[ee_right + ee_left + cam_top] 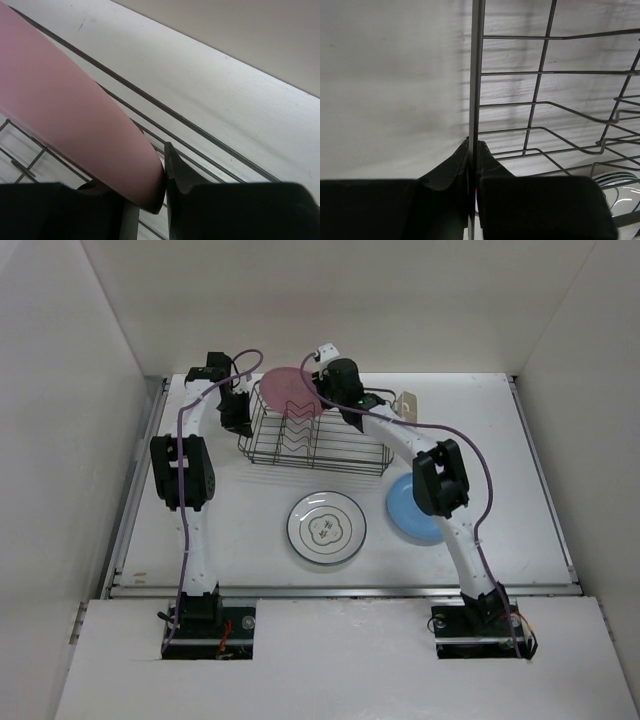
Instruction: Unload the plates from the dish rack
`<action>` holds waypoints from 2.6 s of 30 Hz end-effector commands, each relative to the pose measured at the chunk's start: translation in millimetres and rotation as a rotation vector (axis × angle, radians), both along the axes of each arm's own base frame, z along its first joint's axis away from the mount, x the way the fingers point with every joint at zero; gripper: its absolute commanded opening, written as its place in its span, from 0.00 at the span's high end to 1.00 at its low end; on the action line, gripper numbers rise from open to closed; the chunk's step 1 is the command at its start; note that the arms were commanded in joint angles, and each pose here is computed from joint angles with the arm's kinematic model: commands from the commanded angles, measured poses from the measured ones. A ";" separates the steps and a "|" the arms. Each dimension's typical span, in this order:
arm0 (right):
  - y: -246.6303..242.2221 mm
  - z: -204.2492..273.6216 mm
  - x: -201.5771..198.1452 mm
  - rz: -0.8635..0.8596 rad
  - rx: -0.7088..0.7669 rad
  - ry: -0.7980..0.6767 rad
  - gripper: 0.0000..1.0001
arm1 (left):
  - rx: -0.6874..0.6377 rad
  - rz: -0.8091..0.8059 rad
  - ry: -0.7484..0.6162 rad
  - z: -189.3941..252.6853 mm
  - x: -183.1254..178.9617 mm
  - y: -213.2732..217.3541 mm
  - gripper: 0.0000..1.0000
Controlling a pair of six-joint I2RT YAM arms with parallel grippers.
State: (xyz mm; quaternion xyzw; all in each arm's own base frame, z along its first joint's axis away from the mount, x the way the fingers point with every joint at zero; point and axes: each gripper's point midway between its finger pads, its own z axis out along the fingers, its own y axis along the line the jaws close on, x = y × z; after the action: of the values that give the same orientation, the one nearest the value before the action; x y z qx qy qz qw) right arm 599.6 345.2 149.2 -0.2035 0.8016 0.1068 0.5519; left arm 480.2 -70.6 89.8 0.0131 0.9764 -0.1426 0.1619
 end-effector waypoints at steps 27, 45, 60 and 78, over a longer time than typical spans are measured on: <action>-194.3 161.7 -182.5 -0.232 0.658 0.263 1.00 | -0.167 0.138 0.077 16.6 -26.9 -31.9 1.00; -282.2 -31.9 -360.5 -0.762 0.785 0.686 1.00 | -0.126 0.081 -0.036 60.6 -25.1 -24.5 0.81; -304.7 -18.0 -368.5 -0.861 0.663 0.683 0.00 | -0.103 -0.026 -0.181 129.3 -51.0 -20.4 0.63; -421.7 237.3 -402.6 -1.160 0.541 -0.206 0.00 | 0.156 0.179 -0.440 204.5 -96.4 62.3 0.40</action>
State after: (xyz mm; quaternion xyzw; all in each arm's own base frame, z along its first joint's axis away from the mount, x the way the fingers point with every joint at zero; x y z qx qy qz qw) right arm 215.3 -42.0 366.6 0.3745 0.7002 0.0607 0.6048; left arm 388.2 -21.1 280.0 -0.0161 0.9345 -0.0796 0.3466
